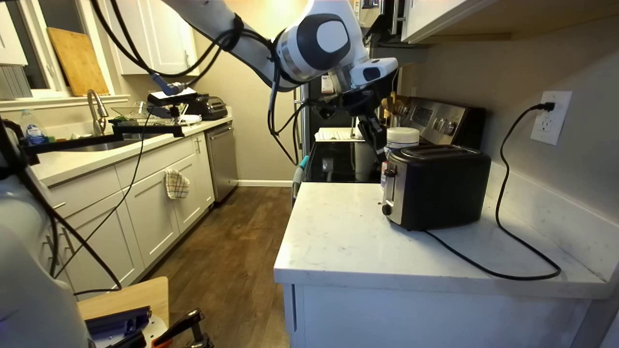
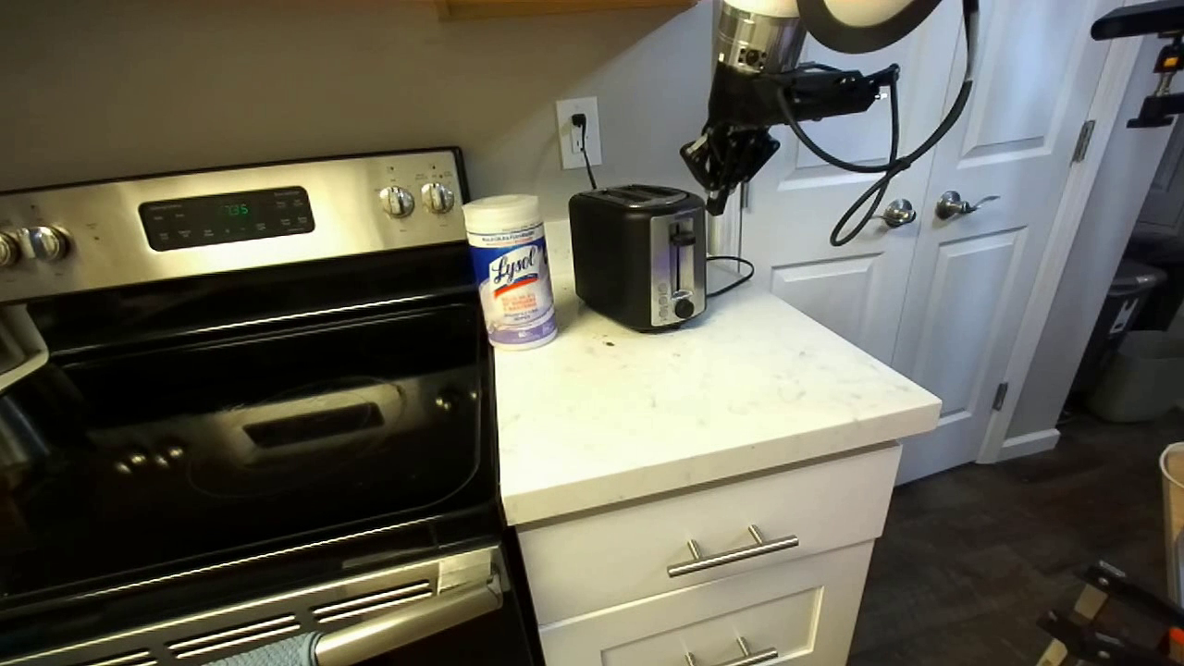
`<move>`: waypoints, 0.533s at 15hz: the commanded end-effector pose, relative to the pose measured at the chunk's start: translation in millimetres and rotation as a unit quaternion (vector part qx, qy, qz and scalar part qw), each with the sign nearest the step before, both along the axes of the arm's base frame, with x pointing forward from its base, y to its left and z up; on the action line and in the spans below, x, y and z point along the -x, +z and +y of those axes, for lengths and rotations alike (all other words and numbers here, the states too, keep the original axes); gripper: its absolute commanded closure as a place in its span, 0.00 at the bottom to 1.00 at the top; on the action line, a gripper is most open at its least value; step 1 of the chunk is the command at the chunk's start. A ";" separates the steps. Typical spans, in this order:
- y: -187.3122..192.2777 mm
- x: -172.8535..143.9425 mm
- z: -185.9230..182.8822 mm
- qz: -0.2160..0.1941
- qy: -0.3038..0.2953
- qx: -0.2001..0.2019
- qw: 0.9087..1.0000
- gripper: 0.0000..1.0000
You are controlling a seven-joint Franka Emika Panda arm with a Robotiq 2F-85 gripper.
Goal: Press down the toaster
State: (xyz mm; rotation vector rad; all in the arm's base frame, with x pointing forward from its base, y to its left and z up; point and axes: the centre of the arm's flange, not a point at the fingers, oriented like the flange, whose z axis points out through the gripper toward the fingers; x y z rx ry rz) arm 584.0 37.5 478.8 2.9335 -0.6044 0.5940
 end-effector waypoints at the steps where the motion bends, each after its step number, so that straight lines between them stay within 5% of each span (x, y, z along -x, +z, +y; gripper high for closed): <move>1: -15.1 -3.2 -0.8 -0.014 -0.004 -0.004 1.000 1.00; 8: -35.5 -20.3 -7.6 0.006 -0.015 -0.016 1.000 1.00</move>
